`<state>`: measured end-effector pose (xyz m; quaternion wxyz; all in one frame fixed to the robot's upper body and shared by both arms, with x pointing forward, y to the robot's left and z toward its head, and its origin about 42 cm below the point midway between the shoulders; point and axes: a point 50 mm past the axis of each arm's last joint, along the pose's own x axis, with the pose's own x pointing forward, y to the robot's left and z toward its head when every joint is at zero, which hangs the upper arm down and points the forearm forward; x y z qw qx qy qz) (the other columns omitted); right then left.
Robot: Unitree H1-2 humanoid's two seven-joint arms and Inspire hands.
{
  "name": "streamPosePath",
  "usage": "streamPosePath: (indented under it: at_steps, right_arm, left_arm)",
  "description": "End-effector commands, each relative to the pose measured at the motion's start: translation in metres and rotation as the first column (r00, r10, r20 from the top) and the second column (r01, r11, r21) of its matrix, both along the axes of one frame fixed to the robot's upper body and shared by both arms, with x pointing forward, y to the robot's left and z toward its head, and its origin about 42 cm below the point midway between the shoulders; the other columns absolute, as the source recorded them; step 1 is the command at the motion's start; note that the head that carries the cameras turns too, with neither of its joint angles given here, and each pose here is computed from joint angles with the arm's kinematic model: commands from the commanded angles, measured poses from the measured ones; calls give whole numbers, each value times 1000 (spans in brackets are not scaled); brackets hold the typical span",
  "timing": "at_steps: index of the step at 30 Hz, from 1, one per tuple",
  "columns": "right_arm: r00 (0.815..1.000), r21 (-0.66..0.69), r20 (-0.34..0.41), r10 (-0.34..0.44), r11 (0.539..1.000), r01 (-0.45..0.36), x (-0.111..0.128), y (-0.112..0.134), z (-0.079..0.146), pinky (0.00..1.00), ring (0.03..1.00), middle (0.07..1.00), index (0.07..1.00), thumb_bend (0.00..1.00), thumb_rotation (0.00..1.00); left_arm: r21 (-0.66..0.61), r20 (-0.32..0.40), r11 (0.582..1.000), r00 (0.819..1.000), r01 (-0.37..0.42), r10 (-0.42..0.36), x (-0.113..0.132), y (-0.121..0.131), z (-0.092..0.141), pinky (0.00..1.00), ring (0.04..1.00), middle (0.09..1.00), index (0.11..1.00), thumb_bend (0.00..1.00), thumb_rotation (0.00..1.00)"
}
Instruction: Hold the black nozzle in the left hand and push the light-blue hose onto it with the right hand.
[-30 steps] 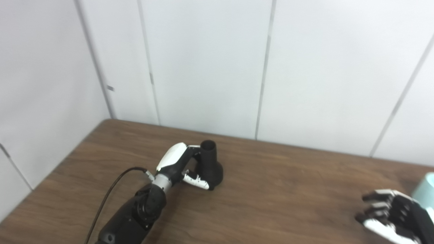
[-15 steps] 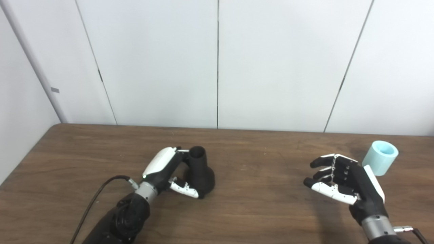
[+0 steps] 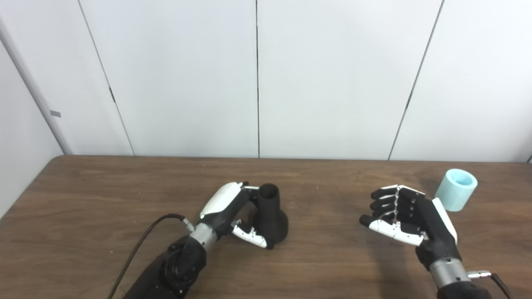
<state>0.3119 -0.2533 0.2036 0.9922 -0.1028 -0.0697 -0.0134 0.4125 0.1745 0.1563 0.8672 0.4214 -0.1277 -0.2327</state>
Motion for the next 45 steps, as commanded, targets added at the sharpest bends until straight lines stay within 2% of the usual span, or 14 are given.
streamPosePath:
  at_steps: [1,7,11,12,13,15,17,20,22,26,30,36,42,45]
  right_arm:
    - [996,-10,89,9,1000,-8,2,2,22,347,457,483,508,523,0]
    - [996,-25,89,14,1000,-12,-4,-7,29,342,461,483,507,523,0]
    - [992,-137,118,41,990,-25,-5,-35,67,347,482,489,504,523,0]
    - [991,-218,126,41,976,-12,-4,-45,78,402,548,501,492,524,0]
    - [991,-308,133,34,951,9,-2,-55,89,469,610,617,495,519,61]
    - [989,-458,151,5,887,65,3,-71,109,577,705,760,685,683,20]
    - [983,-552,180,-28,824,124,11,-84,131,628,772,846,763,741,47]
    - [977,-534,208,-54,831,159,23,-95,155,640,782,860,786,756,64]
    - [974,-553,216,-73,813,184,31,-98,170,636,787,864,790,749,62]
    - [970,-630,206,-126,742,230,46,-107,196,638,805,876,795,741,74]
    - [964,-723,120,-236,644,248,75,-135,219,693,845,919,821,775,82]
    - [946,-753,-20,-324,627,199,103,-166,217,741,874,941,850,799,145]
    - [935,-748,-118,-334,649,138,119,-176,201,761,901,954,879,868,208]
    - [927,-758,-148,-343,642,116,127,-176,194,743,891,955,888,868,185]
  left_arm:
    - [55,-79,995,994,79,-74,-4,-16,-15,1000,636,503,475,524,0]
    - [68,-116,992,988,109,-101,-3,-31,-23,1000,641,503,475,524,0]
    - [94,-125,988,986,120,-108,0,-34,-30,1000,644,501,476,525,0]
    - [100,-127,988,986,121,-108,1,-34,-32,1000,645,500,476,525,0]
    - [103,-130,987,986,122,-108,1,-33,-33,1000,645,500,476,525,0]
    - [105,-133,987,985,121,-107,1,-30,-35,1000,646,501,476,525,0]
    - [102,-135,988,986,117,-102,0,-24,-36,1000,646,502,476,524,0]
    - [105,-132,989,987,104,-90,0,-16,-39,1000,646,499,478,525,0]
    - [111,-130,989,988,96,-82,1,-11,-41,1000,646,500,478,525,0]
    - [122,-125,989,989,88,-73,2,-3,-45,1000,646,502,477,525,0]
    - [109,-131,990,989,86,-71,5,11,-51,1000,646,503,476,524,0]
    - [112,-139,990,987,90,-75,4,16,-57,1000,642,492,483,525,0]
    - [115,-137,989,987,96,-80,4,19,-56,1000,641,487,485,526,0]
    - [118,-136,988,988,96,-80,3,18,-56,1000,641,487,485,526,0]
